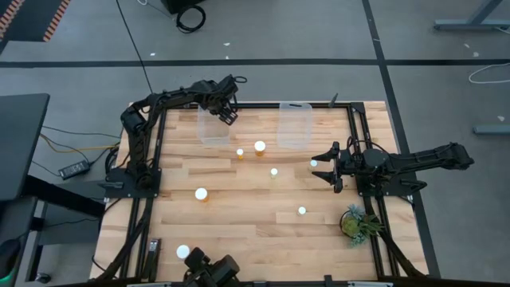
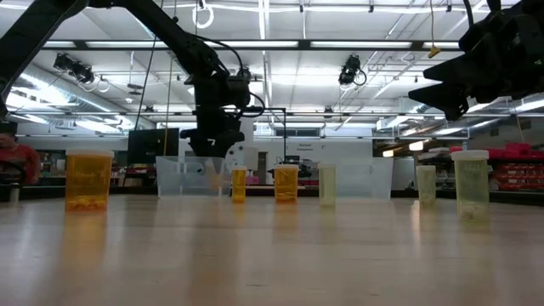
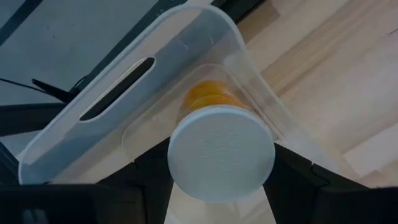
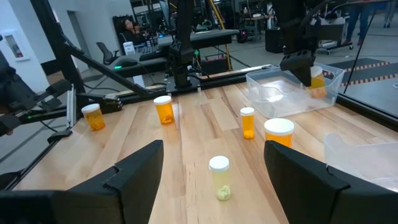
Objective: Pick and place medicine bottles into bin by pill shape (circle, oval)
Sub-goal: Put the large orange pill bottle into the left transparent bin
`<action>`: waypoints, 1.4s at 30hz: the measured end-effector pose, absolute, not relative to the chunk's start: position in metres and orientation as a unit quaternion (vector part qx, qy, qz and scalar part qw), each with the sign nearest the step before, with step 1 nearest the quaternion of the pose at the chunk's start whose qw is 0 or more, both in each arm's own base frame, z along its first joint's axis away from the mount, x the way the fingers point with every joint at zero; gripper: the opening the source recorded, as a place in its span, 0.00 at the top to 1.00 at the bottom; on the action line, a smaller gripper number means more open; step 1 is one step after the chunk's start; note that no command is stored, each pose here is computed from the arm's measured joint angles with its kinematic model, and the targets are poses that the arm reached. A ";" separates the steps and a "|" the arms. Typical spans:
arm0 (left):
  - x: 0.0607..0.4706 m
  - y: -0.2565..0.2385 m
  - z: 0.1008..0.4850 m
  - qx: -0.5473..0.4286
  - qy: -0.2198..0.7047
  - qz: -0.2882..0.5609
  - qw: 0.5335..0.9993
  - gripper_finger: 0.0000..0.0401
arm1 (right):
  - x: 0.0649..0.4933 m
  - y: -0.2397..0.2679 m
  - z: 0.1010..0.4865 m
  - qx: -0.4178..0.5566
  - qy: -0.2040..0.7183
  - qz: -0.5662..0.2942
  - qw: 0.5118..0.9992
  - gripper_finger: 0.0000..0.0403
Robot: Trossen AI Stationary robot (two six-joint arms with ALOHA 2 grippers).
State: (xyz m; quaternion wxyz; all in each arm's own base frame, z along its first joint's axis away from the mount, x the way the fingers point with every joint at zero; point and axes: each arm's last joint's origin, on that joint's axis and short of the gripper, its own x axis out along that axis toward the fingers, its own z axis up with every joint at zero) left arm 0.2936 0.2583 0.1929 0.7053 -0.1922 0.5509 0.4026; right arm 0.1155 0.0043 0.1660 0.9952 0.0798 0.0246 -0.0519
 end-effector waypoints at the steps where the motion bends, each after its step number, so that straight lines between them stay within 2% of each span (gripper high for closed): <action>1: 0.294 0.258 0.193 -0.192 0.550 0.402 0.706 0.46 | 0.116 0.004 0.166 0.080 0.025 -0.052 0.995 0.29; 14: 0.295 0.258 0.186 -0.189 0.565 0.378 0.708 0.44 | 0.116 0.004 0.166 0.080 0.025 -0.052 0.995 0.29; 25: 0.295 0.259 0.186 -0.185 0.566 0.375 0.711 0.33 | 0.116 0.004 0.166 0.080 0.025 -0.052 0.995 0.29; 42: 0.295 0.260 0.186 -0.150 0.581 0.361 0.714 0.35 | 0.116 0.004 0.166 0.080 0.025 -0.052 0.995 0.29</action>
